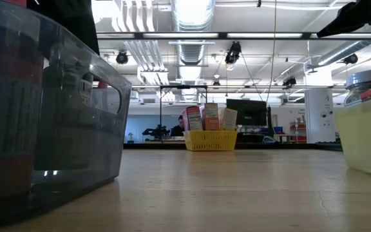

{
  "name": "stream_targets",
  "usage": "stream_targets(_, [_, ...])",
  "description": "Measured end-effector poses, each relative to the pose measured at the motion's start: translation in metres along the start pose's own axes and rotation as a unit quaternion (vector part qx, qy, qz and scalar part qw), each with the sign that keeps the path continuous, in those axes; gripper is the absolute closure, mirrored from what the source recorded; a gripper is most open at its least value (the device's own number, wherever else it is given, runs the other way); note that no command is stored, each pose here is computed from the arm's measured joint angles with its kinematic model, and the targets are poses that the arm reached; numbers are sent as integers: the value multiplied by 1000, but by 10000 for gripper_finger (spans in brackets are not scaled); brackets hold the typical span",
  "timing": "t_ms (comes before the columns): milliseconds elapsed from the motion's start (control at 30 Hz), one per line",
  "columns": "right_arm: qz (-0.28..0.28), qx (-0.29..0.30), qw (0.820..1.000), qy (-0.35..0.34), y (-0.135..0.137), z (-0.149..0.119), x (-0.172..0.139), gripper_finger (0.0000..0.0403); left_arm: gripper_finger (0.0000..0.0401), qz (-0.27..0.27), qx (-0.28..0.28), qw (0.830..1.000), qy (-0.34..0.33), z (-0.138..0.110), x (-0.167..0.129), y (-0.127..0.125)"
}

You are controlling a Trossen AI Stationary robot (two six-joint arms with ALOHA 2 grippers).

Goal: Pick & Place Kitchen Items
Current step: Put the large green food coloring bottle into the black bin, then return to Home Position

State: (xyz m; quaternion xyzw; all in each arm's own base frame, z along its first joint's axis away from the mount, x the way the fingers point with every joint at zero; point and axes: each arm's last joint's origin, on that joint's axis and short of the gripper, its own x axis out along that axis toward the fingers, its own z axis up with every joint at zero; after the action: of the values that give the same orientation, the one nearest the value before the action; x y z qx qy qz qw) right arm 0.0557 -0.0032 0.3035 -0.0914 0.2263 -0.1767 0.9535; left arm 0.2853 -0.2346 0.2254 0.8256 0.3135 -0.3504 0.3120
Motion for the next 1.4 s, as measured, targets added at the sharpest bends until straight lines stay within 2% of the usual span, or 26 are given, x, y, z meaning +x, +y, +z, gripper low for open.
stream_targets(433, [0,0,1000,0,0,0,0,39,250,7,8,1000,0,0,0,2])
stream_targets(567, [0,0,1000,0,0,0,0,39,222,15,-21,1000,0,0,0,3])
stream_targets(800, [0,0,1000,0,0,0,0,39,161,15,-10,1000,0,0,0,3])
stream_targets(1067, [0,1,1000,0,0,0,0,39,149,30,-12,999,29,-10,-14,8])
stream_targets(1133, [0,0,1000,0,0,0,0,39,149,40,-33,998,27,-16,-24,9])
stream_targets(1267, [0,0,1000,0,0,0,0,39,149,56,-118,991,28,-31,-45,6])
stream_targets(1400, [0,0,1000,0,0,0,0,39,149,90,-234,968,13,-55,-68,0])
